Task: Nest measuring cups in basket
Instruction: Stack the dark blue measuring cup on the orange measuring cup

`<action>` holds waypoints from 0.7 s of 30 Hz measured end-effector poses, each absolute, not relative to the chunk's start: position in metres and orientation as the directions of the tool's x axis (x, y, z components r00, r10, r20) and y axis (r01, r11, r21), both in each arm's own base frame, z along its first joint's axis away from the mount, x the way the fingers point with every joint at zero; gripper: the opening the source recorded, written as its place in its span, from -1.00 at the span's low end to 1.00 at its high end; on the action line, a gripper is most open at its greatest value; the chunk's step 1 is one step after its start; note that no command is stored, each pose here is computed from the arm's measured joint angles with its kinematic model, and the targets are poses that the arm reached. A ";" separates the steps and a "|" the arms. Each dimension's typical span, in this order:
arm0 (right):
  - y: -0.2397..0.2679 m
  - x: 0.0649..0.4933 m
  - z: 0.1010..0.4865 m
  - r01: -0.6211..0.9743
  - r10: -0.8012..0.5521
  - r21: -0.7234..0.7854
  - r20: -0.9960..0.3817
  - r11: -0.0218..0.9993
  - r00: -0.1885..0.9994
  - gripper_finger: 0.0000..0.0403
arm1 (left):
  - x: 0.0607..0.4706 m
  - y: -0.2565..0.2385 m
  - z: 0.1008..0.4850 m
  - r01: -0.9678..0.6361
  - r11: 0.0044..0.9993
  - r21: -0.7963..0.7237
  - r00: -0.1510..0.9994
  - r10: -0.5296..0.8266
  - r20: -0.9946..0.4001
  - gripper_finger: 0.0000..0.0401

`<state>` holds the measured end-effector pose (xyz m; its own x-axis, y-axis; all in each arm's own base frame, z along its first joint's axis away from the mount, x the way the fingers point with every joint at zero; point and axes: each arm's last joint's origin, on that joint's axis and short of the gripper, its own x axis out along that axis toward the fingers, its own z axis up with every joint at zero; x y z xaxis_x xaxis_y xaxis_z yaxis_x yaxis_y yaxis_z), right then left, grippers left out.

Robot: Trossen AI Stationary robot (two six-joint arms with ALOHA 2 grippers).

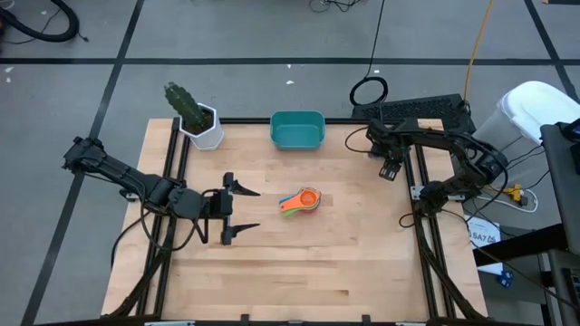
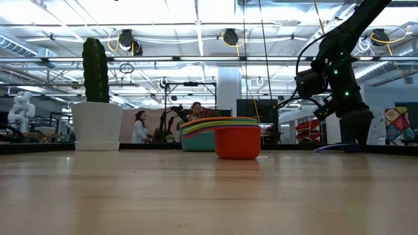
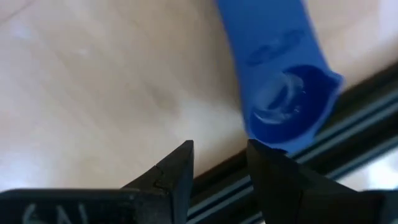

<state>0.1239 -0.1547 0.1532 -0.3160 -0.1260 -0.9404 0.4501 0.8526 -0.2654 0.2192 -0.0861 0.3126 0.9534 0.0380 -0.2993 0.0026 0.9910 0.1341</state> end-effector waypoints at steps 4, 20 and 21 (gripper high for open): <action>-0.156 0.123 0.158 0.478 -0.186 -0.333 -0.926 0.813 -0.328 -0.30 | 0.220 -0.086 0.315 0.002 0.991 0.133 0.959 0.036 -0.280 0.89; -0.164 0.130 0.165 0.501 -0.270 -0.319 -0.948 0.804 -0.170 -0.30 | 0.220 -0.086 0.315 0.000 0.992 0.126 0.960 0.035 -0.276 0.89; -0.164 0.130 0.164 0.500 -0.265 -0.317 -0.949 0.806 -0.174 -0.30 | 0.220 -0.086 0.315 0.000 0.992 0.126 0.960 0.035 -0.276 0.89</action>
